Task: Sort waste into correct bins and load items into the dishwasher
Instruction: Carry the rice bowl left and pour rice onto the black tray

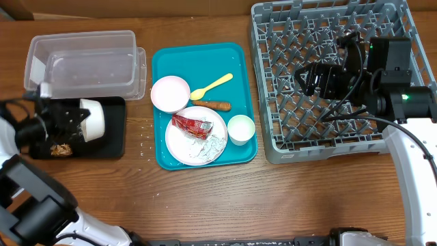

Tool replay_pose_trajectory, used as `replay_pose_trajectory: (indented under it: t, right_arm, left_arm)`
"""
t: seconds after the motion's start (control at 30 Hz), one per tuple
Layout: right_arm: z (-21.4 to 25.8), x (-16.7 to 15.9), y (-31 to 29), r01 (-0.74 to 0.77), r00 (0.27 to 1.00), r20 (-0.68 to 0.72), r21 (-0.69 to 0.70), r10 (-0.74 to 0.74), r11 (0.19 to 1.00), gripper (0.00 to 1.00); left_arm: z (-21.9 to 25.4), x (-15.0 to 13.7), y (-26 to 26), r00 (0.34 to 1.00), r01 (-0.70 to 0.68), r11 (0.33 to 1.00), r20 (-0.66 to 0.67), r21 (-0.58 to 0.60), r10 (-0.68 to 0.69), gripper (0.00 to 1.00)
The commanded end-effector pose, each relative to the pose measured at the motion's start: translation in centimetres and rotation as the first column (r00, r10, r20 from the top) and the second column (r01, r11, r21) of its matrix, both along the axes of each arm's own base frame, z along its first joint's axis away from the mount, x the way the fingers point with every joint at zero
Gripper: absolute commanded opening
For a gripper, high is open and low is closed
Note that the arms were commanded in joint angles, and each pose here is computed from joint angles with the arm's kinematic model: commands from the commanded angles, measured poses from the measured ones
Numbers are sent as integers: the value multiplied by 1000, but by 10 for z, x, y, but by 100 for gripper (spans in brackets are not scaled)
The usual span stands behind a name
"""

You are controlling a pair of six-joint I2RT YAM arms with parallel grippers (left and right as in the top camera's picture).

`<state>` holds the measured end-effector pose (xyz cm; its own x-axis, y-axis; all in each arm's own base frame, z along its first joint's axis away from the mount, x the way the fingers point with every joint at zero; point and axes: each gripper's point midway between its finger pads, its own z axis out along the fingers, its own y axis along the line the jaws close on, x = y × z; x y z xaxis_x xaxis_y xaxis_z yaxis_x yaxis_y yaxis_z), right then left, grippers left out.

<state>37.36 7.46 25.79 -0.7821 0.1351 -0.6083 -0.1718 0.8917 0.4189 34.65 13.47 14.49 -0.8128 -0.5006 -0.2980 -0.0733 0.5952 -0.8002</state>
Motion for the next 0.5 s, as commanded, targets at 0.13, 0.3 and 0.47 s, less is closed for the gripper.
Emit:
replay_pose_trajectory:
  t: [0.13, 0.3, 0.47]
  right_arm:
    - [13, 5, -1, 5, 999, 34, -4, -5, 1000, 100]
    - [13, 5, -1, 5, 999, 34, -3, -5, 1000, 100]
    - [12, 5, -1, 5, 999, 33, -3, -5, 1000, 100]
  left_arm:
    - [51, -5, 18, 935, -80, 955, 310, -287, 171, 4]
    - [73, -8, 29, 896, -87, 923, 375, -375, 237, 4]
    - [73, -8, 30, 922, -119, 880, 278, -460, 271, 4]
